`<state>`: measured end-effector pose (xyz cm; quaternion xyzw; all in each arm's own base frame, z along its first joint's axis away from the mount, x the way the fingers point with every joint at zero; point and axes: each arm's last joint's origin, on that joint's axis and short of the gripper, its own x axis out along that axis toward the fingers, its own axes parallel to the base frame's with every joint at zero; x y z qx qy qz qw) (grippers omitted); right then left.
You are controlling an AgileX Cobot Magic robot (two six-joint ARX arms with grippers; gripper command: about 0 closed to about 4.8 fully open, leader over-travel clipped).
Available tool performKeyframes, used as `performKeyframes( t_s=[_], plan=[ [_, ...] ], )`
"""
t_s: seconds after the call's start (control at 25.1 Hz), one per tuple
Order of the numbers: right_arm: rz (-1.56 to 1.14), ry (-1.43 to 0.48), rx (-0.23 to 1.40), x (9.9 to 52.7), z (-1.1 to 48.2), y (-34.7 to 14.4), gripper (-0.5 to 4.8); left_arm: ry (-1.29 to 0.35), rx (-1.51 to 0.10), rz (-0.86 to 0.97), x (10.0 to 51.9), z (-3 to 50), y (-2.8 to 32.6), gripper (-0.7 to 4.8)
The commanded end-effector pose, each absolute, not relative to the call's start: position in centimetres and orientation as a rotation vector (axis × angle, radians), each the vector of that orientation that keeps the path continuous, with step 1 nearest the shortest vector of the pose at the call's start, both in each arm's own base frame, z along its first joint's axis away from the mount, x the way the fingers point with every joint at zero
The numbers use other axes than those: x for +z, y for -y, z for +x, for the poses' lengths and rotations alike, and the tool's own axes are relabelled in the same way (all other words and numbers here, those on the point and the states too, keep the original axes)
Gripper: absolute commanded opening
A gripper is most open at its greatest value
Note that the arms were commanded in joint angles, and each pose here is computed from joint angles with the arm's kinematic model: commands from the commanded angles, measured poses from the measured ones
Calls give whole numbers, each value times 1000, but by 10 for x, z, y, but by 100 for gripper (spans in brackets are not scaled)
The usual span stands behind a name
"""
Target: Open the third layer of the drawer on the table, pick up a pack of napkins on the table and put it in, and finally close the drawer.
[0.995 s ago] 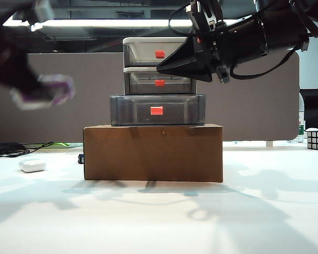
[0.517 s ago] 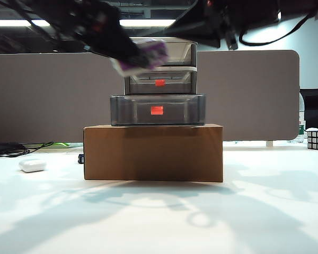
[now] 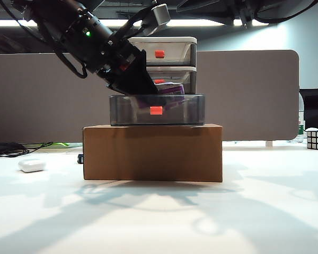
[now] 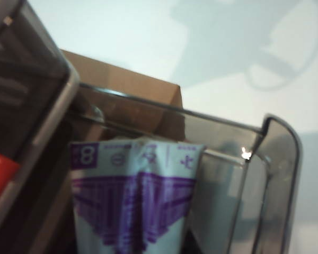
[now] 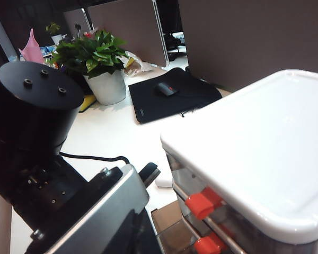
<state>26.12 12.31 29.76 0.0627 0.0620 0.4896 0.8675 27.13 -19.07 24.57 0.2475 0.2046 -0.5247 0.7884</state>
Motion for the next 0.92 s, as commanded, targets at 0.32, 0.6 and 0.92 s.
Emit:
performKeyframes(
  t_s=[0.32, 0.6, 0.92],
  plan=[
    [117, -106, 1021, 301, 261, -122, -6, -467, -1124, 509, 255, 272, 192, 257],
    [117, -105, 1021, 301, 261, -122, -6, -446, -1115, 511, 271, 275, 194, 375],
    [117, -102, 1021, 301, 261, -122, -6, -499, -1087, 515, 272, 270, 190, 369]
  ],
)
